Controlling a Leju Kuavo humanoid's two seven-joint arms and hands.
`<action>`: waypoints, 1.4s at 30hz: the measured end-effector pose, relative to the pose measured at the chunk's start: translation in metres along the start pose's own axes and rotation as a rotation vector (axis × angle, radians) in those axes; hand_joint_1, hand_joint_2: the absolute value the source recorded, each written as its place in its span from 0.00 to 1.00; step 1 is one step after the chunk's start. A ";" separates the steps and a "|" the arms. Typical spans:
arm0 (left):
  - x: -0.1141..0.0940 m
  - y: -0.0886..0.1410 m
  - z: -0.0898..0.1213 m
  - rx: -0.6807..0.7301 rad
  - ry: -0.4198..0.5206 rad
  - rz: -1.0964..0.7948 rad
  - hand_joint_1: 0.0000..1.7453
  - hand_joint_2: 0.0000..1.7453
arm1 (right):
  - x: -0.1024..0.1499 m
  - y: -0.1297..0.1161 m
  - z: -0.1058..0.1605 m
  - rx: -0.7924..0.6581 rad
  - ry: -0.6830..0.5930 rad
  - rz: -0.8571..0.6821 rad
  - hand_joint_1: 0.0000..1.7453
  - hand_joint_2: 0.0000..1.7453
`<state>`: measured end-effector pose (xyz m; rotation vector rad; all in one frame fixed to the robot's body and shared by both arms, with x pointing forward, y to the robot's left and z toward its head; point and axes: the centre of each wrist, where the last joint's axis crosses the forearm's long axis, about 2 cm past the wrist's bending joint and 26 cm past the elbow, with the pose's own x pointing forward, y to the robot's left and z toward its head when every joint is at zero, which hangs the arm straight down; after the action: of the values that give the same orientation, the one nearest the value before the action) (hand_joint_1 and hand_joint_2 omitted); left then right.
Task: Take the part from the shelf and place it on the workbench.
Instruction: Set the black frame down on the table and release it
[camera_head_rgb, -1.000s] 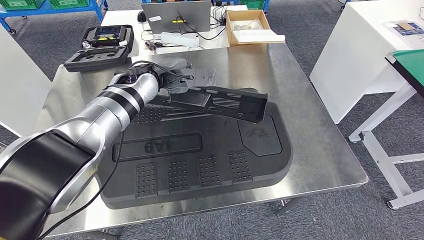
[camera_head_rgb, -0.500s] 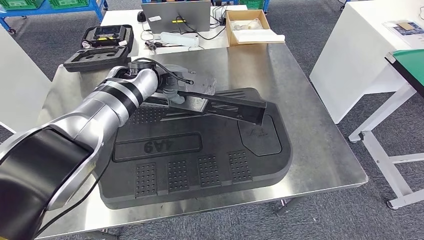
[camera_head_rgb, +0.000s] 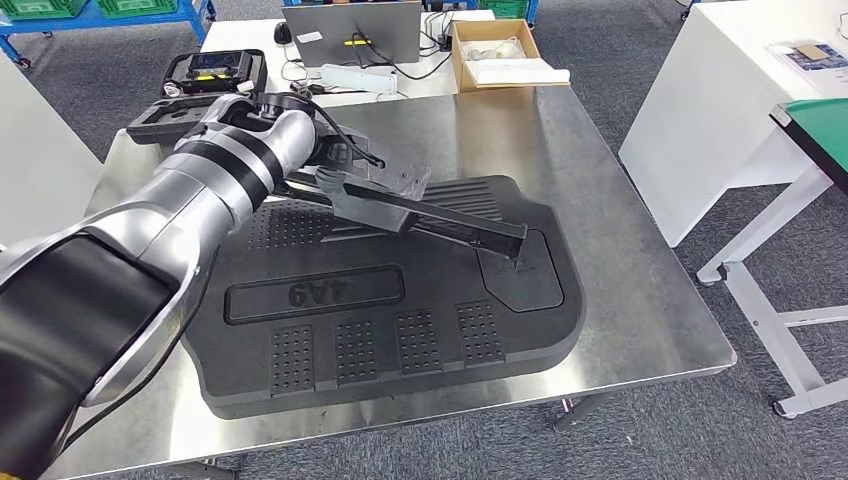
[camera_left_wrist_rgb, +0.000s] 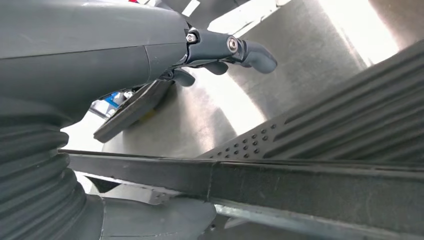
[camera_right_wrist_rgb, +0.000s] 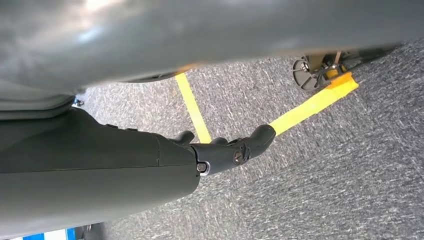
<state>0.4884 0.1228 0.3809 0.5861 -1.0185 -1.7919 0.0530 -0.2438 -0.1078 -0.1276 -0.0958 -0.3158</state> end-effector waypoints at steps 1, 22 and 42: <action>0.000 0.001 0.000 -0.004 0.000 -0.003 0.00 1.00 | 0.000 0.000 0.000 0.000 -0.001 -0.001 0.00 0.00; 0.004 0.012 0.007 -0.070 -0.008 -0.018 0.00 1.00 | 0.002 -0.006 -0.001 -0.013 -0.003 -0.008 0.00 0.00; -0.004 0.007 0.006 -0.090 0.014 -0.010 0.00 1.00 | 0.003 -0.009 -0.002 -0.020 -0.004 -0.010 0.00 0.00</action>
<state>0.4891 0.1277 0.3893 0.5481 -0.9224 -1.8298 0.0530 -0.2531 -0.1085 -0.1478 -0.0971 -0.3263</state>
